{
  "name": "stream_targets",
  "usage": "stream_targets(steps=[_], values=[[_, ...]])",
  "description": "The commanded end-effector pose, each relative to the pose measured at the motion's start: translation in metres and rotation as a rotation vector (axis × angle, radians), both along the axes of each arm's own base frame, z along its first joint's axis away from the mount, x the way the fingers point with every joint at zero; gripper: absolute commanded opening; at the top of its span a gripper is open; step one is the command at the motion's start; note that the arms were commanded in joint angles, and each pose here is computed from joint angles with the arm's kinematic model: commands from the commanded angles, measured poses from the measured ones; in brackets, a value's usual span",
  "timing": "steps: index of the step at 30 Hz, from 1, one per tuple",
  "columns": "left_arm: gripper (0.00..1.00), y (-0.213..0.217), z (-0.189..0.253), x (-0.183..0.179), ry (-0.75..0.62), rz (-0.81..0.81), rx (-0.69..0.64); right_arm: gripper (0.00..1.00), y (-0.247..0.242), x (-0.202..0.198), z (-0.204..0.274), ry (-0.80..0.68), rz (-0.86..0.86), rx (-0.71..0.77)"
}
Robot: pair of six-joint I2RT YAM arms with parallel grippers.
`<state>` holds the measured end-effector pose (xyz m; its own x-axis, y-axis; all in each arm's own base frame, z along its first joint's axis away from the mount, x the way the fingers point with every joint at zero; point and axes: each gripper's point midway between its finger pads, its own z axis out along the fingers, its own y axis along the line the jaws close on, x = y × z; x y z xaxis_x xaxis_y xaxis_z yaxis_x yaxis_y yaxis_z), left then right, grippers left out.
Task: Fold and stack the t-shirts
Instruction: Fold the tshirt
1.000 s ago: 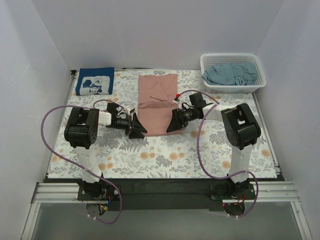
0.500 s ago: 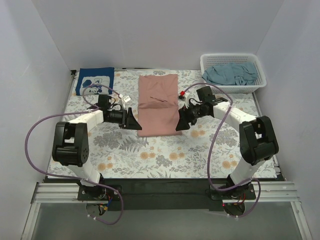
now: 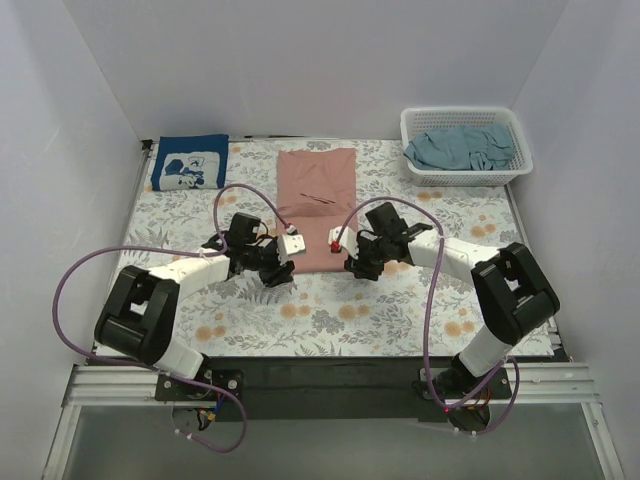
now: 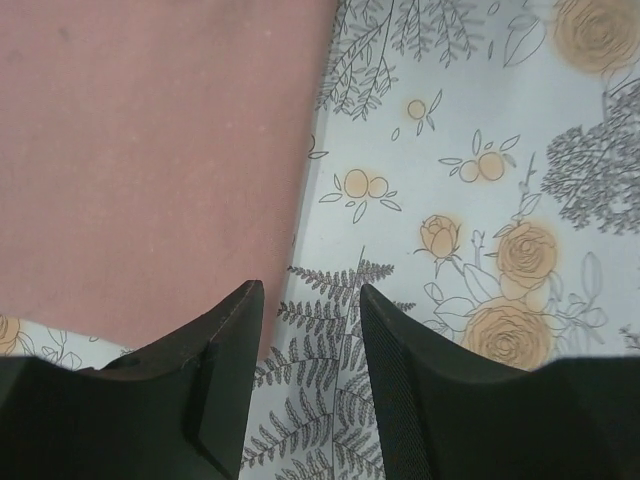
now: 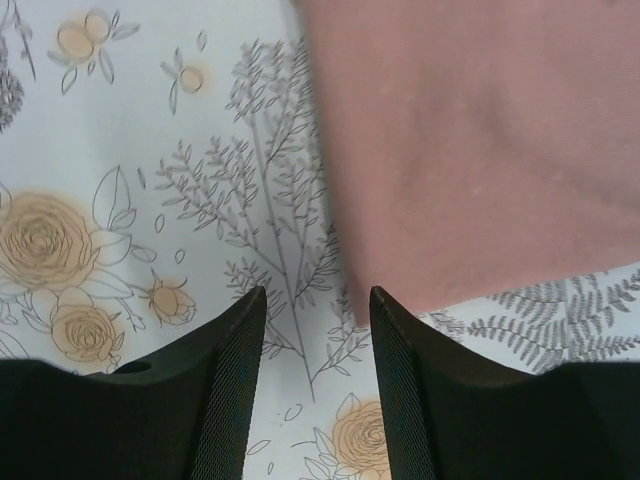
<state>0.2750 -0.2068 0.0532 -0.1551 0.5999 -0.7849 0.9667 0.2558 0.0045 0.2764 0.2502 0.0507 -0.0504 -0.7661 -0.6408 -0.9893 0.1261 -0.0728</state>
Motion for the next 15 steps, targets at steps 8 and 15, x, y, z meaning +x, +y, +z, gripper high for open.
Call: stream_targets(steps=[8, 15], values=[[0.41, 0.012, -0.033, 0.029, -0.231, -0.050, 0.177, 0.52, 0.001, 0.023, -0.013, -0.249, 0.089, -0.069], [0.21, 0.019, -0.051, 0.018, -0.194, -0.069, 0.220, 0.47, -0.003, 0.011, -0.030, -0.235, 0.130, -0.107]])
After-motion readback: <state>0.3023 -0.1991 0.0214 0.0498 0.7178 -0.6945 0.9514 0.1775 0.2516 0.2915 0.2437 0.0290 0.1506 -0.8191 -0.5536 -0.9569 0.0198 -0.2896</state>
